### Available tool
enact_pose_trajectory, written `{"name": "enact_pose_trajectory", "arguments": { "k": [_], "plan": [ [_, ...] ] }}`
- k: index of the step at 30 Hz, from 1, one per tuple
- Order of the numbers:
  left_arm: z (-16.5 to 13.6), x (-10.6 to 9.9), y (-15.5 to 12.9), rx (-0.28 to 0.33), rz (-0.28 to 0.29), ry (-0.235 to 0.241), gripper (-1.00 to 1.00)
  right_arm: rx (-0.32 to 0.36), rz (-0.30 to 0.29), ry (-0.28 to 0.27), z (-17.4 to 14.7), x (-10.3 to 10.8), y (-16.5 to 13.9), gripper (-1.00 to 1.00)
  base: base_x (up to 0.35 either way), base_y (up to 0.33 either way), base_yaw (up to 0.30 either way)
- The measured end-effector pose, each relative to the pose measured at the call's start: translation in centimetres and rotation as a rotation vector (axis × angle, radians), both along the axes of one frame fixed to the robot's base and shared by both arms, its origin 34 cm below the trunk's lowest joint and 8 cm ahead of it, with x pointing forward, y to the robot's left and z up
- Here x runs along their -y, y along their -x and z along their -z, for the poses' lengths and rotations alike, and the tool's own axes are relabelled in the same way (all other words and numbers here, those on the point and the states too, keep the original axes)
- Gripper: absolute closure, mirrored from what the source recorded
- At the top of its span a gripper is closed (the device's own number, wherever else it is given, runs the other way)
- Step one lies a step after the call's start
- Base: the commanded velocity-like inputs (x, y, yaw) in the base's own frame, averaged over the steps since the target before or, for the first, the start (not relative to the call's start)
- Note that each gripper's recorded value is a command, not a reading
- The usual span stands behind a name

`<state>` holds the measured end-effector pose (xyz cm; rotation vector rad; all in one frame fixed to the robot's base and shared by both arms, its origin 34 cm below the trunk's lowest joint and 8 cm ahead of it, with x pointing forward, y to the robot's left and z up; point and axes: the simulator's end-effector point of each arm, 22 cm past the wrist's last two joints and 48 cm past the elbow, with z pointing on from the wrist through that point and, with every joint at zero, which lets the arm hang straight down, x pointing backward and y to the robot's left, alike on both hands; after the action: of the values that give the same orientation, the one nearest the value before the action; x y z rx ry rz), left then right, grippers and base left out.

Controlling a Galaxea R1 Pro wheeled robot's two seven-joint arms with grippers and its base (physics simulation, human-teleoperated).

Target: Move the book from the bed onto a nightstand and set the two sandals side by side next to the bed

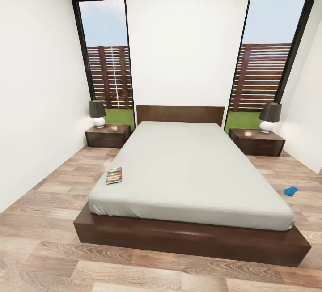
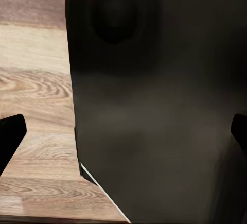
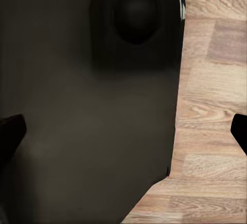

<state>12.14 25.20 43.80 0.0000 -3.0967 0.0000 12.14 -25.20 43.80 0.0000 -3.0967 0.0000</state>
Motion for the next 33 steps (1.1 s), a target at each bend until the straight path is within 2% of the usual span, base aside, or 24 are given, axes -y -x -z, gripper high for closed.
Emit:
{"name": "enact_pose_trajectory", "arguments": {
  "k": [3, 7, 33],
  "plan": [
    [0.1, 1.2, -2.5, 0.049, -0.001, 0.022, -1.00, 0.017, 0.015, -0.009, 0.0, -0.9, -0.9, -1.00, 0.000, 0.000, 0.000],
    [0.0, 1.2, -2.9, 0.067, -0.001, 0.022, -1.00, 0.017, 0.015, -0.009, 0.0, -0.9, -0.9, -1.00, 0.000, 0.000, 0.000],
    [0.0, 1.2, -2.9, 0.067, -0.001, 0.022, -1.00, 0.017, 0.015, -0.009, 0.0, -0.9, -0.9, -1.00, 0.000, 0.000, 0.000]
  ]
}}
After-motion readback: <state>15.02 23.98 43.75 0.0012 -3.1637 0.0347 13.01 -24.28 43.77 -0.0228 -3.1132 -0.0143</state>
